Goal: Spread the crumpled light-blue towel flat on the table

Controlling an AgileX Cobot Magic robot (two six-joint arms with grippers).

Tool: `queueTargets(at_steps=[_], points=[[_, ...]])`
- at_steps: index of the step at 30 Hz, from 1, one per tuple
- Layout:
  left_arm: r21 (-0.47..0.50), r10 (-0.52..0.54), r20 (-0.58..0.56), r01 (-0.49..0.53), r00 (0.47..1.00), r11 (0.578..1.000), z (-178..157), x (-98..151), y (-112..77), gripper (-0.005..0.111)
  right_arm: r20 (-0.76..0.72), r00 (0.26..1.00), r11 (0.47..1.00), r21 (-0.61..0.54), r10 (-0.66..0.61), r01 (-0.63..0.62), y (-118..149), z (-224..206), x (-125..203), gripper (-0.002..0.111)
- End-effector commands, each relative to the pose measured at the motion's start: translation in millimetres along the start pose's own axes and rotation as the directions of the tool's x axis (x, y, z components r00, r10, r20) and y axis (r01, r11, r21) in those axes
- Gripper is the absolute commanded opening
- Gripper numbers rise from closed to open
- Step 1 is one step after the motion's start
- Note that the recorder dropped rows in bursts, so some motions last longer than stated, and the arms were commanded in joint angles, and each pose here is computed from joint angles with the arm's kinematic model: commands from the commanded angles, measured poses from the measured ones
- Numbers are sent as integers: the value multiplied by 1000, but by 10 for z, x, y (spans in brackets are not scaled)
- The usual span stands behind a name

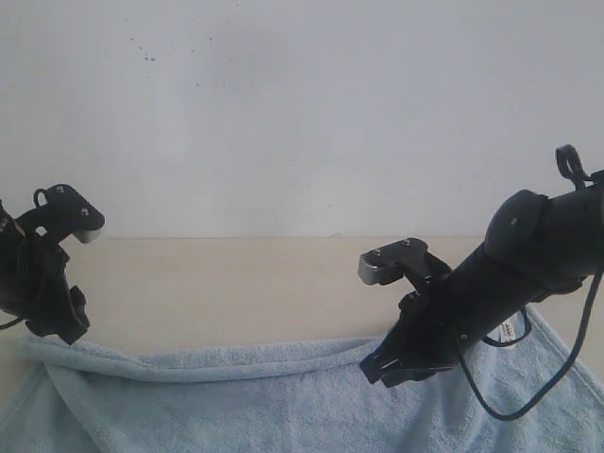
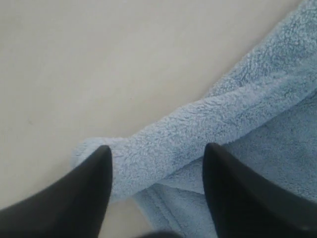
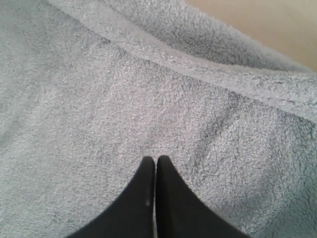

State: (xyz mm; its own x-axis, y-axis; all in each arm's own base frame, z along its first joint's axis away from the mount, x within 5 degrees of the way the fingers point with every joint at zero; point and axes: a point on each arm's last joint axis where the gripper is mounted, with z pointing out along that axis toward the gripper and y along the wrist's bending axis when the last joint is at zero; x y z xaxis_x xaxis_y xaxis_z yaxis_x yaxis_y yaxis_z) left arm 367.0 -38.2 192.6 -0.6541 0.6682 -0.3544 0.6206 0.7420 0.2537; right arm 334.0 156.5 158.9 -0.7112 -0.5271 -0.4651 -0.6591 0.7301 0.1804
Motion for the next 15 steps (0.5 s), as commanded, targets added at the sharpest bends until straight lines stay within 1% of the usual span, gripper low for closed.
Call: queueTargets(at_steps=[1,4,7,9,15], points=[[41,39,-40,-38,998,998,141,-1,-89,53,22,1000,1000,-25,-5,5,31,-6,-20,0],[54,92,-56,-89,994,995,229,-8,-143,53,27,1000,1000,-29,-9,10,35,-7,-25,0],[66,100,-66,-96,993,993,322,2,-170,53,28,1000,1000,-30,-8,9,35,-7,-26,0],[67,125,-83,-119,989,991,377,23,-171,53,29,1000,999,-31,-7,8,37,-7,-27,0],[56,126,-71,-122,989,991,516,27,-175,48,31,999,999,-32,-13,14,38,-7,-28,0]])
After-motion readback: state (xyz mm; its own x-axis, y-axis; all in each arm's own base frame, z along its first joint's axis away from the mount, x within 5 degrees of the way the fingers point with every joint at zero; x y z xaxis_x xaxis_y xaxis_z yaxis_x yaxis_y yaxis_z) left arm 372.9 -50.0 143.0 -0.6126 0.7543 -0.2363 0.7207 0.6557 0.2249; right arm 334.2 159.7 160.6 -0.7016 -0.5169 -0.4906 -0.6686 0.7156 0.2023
